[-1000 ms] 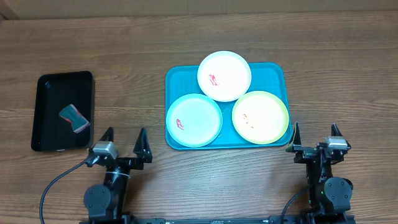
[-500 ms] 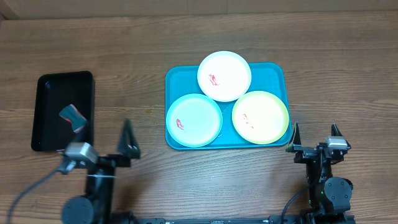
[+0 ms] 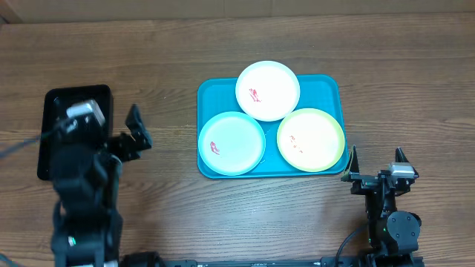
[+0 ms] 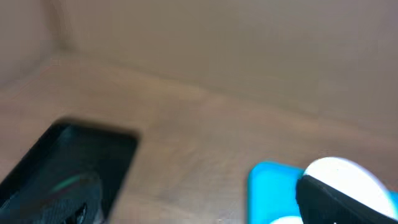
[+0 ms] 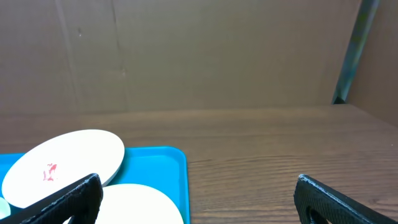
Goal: Clean dirty plates on tray and stack at the side
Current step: 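Reach the left gripper to the black tray and grasp the sponge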
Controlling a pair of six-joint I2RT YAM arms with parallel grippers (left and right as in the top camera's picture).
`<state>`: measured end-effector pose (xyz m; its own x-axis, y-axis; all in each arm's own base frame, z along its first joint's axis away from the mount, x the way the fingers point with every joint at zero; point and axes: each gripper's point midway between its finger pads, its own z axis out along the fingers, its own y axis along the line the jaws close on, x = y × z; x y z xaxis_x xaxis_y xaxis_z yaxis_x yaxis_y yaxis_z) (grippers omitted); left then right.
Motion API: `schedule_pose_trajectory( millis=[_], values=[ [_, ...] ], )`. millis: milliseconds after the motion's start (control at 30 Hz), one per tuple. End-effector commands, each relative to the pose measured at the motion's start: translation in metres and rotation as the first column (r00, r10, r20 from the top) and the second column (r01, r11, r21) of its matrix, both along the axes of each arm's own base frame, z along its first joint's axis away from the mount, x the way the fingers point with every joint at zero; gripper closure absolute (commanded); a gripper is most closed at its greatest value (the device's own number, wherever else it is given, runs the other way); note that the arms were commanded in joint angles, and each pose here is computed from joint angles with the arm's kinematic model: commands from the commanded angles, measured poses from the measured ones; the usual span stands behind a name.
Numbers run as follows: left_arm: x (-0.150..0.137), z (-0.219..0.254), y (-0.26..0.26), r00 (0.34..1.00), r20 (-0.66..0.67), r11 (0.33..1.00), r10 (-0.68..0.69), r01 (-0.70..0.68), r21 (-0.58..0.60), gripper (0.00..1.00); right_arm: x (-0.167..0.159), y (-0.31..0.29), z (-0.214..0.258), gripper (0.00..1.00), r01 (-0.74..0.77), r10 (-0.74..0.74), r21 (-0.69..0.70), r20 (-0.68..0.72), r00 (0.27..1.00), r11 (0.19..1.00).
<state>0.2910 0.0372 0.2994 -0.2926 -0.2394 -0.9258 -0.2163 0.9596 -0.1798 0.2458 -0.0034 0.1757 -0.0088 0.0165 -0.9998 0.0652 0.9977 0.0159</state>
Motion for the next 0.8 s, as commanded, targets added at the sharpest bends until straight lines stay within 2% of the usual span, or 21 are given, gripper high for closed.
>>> schedule_pose_trajectory(
  millis=[0, 167, 433, 567, 667, 767],
  values=[
    [0.003, 0.028, 0.049, 0.964, -0.049, 0.965, 0.261, -0.262, 0.001, 0.0, 0.0, -0.002, -0.001, 0.0, 0.007, -0.007, -0.001, 0.005, 1.0, 1.0],
    [0.027, 0.018, 0.082, 0.917, -0.217, 0.936, 0.333, -0.35, -0.043, 0.0, 0.0, -0.002, -0.001, 0.0, 0.007, -0.007, -0.001, 0.005, 1.0, 1.0],
    [0.055, -0.032, 0.123, 0.841, -0.366, 0.901, 0.398, -0.434, -0.019, 0.0, 0.0, -0.002, -0.001, 0.0, 0.007, -0.007, -0.001, 0.005, 1.0, 1.0],
    [0.056, -0.068, 0.151, 0.778, -0.456, 0.87, 0.433, -0.493, -0.016, 0.0, 0.0, -0.002, -0.001, 0.0, 0.007, -0.007, 0.0, 0.005, 1.0, 1.0],
    [0.048, -0.101, 0.183, 0.697, -0.53, 0.825, 0.483, -0.566, 0.007, 0.0, 0.0, -0.002, -0.001, 0.0, 0.007, -0.007, -0.001, 0.005, 1.0, 1.0],
    [0.047, -0.128, 0.194, 0.673, -0.584, 0.809, 0.454, -0.585, -0.045, 0.0, 0.0, -0.002, -0.001, 0.0, 0.007, -0.007, -0.001, 0.005, 1.0, 1.0]
  ],
)
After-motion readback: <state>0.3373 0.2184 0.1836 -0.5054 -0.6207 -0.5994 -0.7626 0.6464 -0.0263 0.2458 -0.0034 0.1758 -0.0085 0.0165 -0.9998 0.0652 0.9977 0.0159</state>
